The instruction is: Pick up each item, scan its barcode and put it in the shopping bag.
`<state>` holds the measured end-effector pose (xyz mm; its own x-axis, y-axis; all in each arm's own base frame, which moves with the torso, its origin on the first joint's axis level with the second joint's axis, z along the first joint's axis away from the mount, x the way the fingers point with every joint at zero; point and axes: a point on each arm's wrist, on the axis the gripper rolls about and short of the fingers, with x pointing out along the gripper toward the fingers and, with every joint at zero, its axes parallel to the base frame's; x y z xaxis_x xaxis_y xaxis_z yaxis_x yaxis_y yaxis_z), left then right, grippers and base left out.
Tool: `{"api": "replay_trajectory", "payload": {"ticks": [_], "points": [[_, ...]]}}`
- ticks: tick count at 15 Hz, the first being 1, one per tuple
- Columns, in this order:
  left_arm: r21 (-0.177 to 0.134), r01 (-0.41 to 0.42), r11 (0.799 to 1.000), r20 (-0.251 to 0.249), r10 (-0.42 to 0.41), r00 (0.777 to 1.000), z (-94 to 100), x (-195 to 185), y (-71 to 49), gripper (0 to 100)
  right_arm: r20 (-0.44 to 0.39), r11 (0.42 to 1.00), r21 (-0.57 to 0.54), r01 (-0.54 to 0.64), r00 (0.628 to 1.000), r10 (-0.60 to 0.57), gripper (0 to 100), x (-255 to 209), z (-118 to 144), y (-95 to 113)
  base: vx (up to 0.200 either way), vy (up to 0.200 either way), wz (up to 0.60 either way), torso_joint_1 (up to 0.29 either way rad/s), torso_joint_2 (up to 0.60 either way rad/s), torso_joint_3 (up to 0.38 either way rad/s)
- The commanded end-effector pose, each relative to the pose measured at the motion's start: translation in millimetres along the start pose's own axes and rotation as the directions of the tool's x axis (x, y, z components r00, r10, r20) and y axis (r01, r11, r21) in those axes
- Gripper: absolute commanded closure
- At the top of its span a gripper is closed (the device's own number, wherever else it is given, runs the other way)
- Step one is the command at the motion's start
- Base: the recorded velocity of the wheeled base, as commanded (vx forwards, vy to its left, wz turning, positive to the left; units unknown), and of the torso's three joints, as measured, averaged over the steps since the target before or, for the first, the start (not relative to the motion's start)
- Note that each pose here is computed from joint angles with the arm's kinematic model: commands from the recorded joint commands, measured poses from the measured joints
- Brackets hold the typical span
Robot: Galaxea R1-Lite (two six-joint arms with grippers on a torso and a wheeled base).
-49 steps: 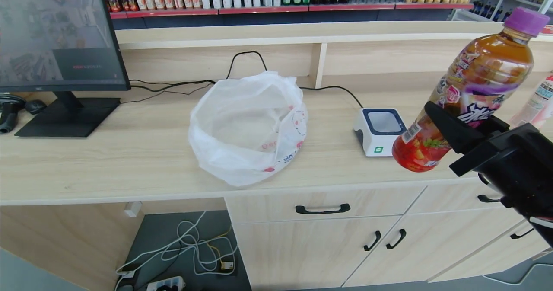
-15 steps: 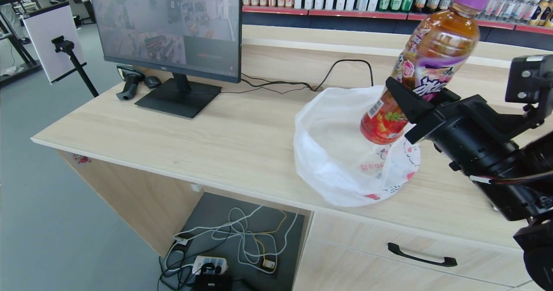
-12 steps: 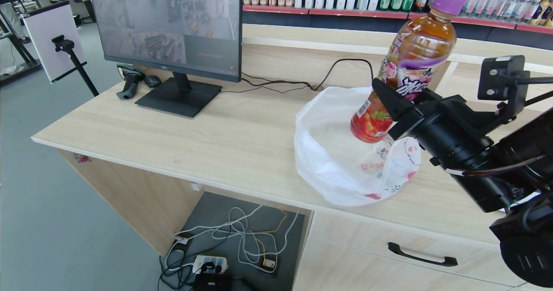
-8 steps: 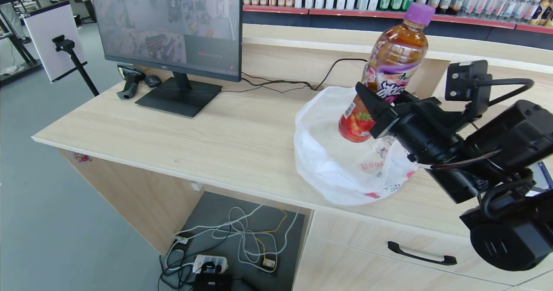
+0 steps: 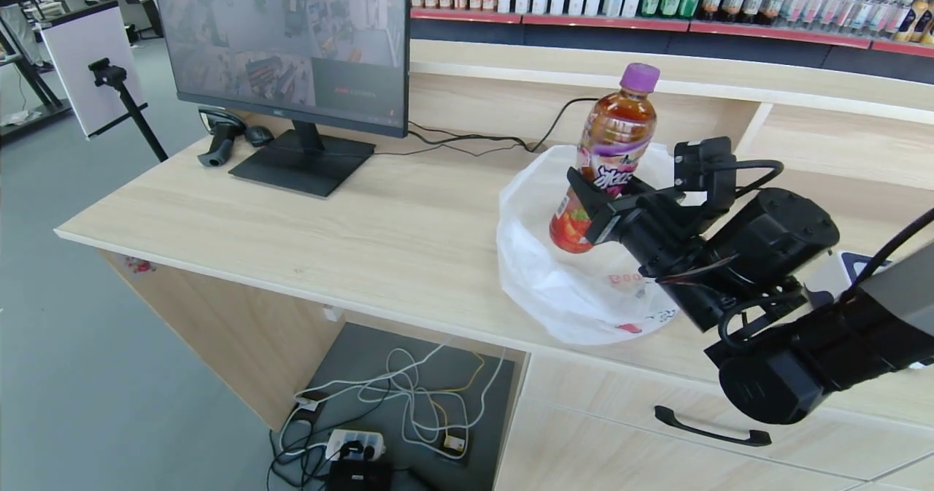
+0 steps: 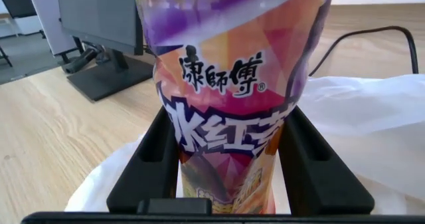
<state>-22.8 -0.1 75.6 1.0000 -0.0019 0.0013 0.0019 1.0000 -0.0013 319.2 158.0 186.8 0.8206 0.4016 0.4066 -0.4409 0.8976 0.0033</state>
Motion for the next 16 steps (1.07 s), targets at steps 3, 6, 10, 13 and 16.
{"api": "replay_trajectory", "payload": {"ticks": [3, 6, 10, 13, 16], "points": [[0.000, 0.000, 1.000, 0.000, 0.000, 1.000, 0.0, 0.0, 0.0, 100, -0.024, 1.000, 0.002, 0.016, 1.000, -0.015, 100, 16.2, -30.2, -6.9, 0.000, 0.000, 0.00, 0.000, 0.00, 0.000], [0.000, 0.000, 1.000, 0.000, 0.000, 1.000, 0.0, 0.0, 0.0, 100, -0.032, 0.999, -0.007, 0.032, 0.999, -0.032, 100, 21.2, -40.9, -15.4, 0.000, 0.000, 0.00, 0.000, 0.00, 0.000], [0.001, 0.000, 1.000, 0.000, 0.000, 1.000, 0.0, 0.0, 0.0, 100, -0.058, 1.000, -0.005, 0.029, 0.998, -0.030, 100, 22.1, -54.2, -15.6, 0.000, 0.000, 0.00, 0.000, 0.00, 0.000], [0.001, 0.000, 1.000, 0.000, 0.000, 1.000, 0.0, 0.0, 0.0, 100, -0.084, 1.000, 0.010, 0.024, 0.996, -0.023, 100, 20.8, -64.5, -11.5, 0.000, 0.000, 0.00, 0.000, 0.00, 0.000], [0.001, 0.000, 1.000, -0.001, 0.000, 1.000, -0.1, 0.0, 0.0, 100, -0.086, 1.000, 0.011, 0.024, 0.996, -0.023, 100, 20.8, -65.2, -11.5, 0.000, 0.000, 0.00, 0.000, 0.00, 0.000]]}}
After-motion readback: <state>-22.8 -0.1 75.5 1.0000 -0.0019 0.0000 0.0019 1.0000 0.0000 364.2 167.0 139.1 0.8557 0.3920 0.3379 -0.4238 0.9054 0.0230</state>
